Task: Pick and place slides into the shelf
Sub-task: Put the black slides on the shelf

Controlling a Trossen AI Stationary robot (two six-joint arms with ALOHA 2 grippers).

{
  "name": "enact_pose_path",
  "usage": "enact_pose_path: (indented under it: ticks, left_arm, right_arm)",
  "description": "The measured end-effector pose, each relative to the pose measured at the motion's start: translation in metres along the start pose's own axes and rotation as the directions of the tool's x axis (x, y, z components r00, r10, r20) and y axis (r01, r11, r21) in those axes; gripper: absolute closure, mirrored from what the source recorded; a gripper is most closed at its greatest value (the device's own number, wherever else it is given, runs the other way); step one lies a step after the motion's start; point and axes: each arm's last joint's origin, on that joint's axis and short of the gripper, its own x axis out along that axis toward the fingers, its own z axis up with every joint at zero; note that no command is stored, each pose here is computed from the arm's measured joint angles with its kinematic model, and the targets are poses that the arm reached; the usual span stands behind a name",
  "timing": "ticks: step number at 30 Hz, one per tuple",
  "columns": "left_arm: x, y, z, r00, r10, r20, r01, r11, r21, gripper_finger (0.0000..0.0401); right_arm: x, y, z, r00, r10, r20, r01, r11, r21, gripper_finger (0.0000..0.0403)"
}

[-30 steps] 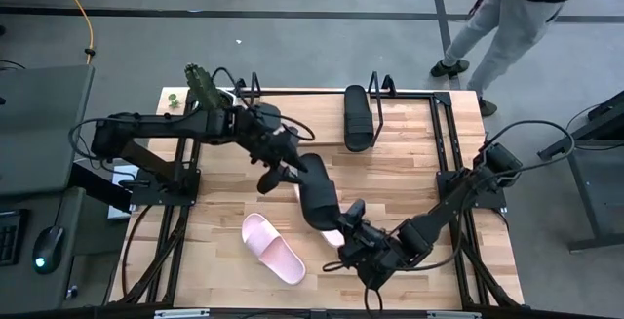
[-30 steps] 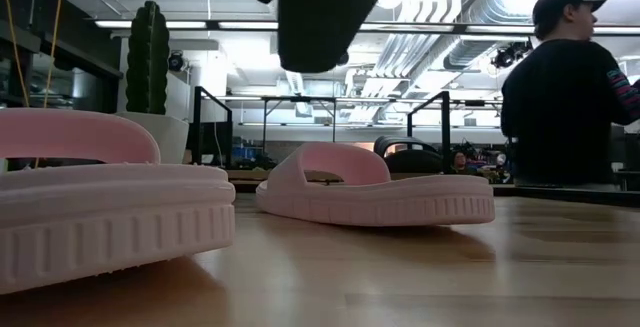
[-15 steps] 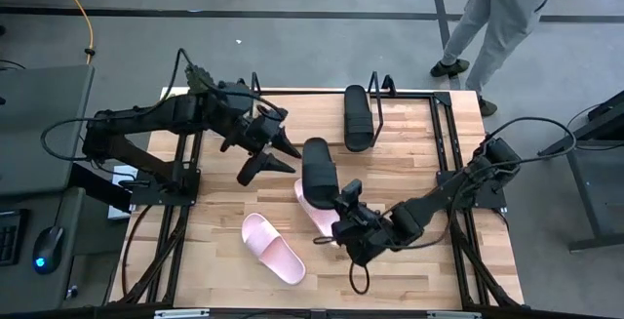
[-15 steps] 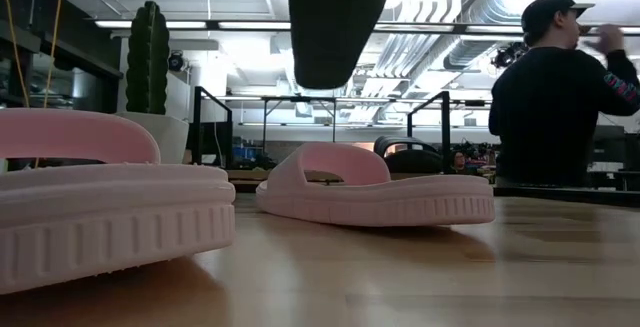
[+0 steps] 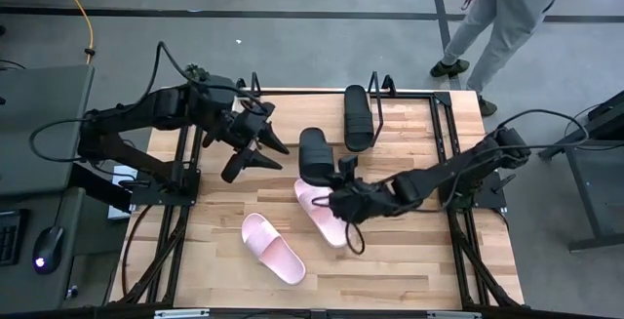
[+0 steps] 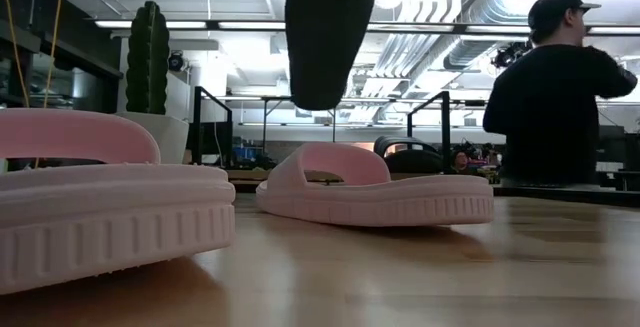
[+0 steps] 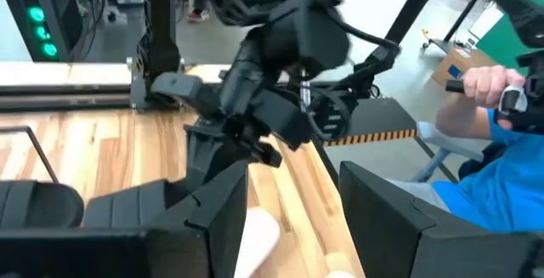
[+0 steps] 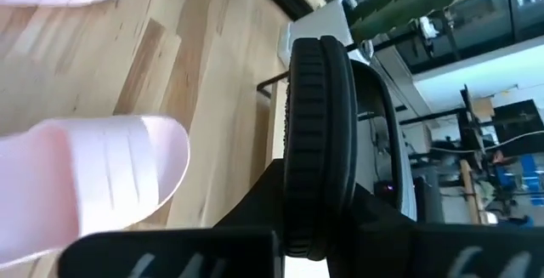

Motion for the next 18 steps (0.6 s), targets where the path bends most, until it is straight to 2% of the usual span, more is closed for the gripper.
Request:
enact_pose_path:
  ticks: [7,18]
  left_arm:
    - [-0.006,-0.003,0.001,1.000,0.000,0.020,0.000,1.000,0.009,0.0226]
    - [-0.006,-0.002,0.001,1.000,0.018,0.020,-0.019,1.000,0.009,0.0226]
  right_arm:
    - [0.003,-0.023,-0.031,0.998,-0.059,0.011,0.059,0.997,0.042,0.0386]
    - [0.025,-0.033,-0.070,0.991,-0.116,-0.071,0.116,0.993,-0.006,0.0386]
